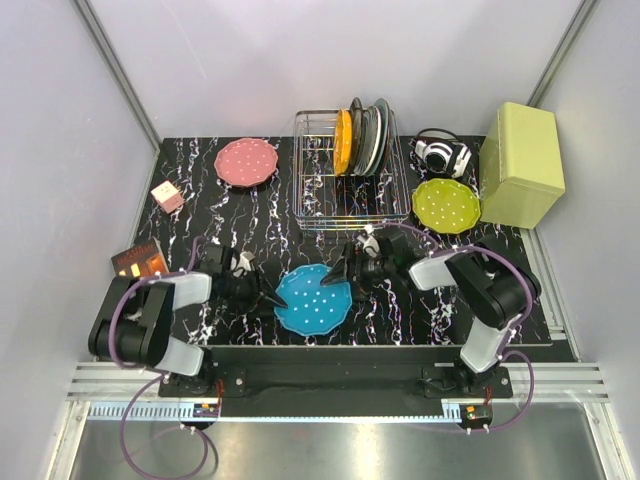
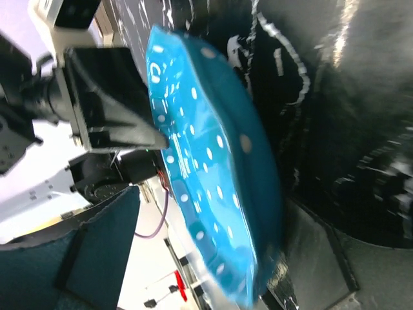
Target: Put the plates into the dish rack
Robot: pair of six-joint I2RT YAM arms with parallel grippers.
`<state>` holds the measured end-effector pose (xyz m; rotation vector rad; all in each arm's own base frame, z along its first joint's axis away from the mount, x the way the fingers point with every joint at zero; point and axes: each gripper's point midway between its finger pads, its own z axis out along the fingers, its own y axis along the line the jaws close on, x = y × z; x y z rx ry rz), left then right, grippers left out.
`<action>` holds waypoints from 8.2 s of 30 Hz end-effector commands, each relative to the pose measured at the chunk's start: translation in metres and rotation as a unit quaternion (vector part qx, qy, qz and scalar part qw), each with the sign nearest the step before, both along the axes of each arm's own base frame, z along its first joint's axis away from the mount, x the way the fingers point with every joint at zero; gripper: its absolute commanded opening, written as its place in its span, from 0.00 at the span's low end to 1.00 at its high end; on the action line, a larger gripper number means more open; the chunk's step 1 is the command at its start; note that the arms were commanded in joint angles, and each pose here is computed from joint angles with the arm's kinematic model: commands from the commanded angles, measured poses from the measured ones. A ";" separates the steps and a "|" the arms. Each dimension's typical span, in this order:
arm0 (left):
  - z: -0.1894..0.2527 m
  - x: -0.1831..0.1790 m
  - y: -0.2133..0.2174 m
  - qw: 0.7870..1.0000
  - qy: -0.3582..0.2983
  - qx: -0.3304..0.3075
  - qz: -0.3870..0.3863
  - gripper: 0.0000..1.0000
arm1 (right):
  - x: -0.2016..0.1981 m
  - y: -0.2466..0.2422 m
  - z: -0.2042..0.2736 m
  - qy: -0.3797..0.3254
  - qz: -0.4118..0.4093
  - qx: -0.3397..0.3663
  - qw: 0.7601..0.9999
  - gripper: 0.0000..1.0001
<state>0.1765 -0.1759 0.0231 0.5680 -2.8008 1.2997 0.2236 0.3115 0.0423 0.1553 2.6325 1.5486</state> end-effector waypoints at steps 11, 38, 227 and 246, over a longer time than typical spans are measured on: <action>-0.012 0.028 -0.012 1.000 -0.017 -0.001 -0.018 0.22 | -0.037 -0.021 -0.033 0.016 0.001 -0.112 0.994 0.73; -0.026 0.010 -0.008 0.995 -0.044 0.025 -0.092 0.14 | 0.015 -0.048 -0.048 -0.055 -0.076 -0.119 0.988 0.84; 0.033 0.400 0.114 0.880 -0.305 0.351 -0.098 0.03 | 0.202 0.005 0.237 -0.507 0.002 -0.453 0.733 1.00; 0.000 0.140 0.047 0.956 -0.018 0.237 -0.172 0.00 | 0.172 -0.029 0.190 -0.454 0.053 -0.454 0.765 1.00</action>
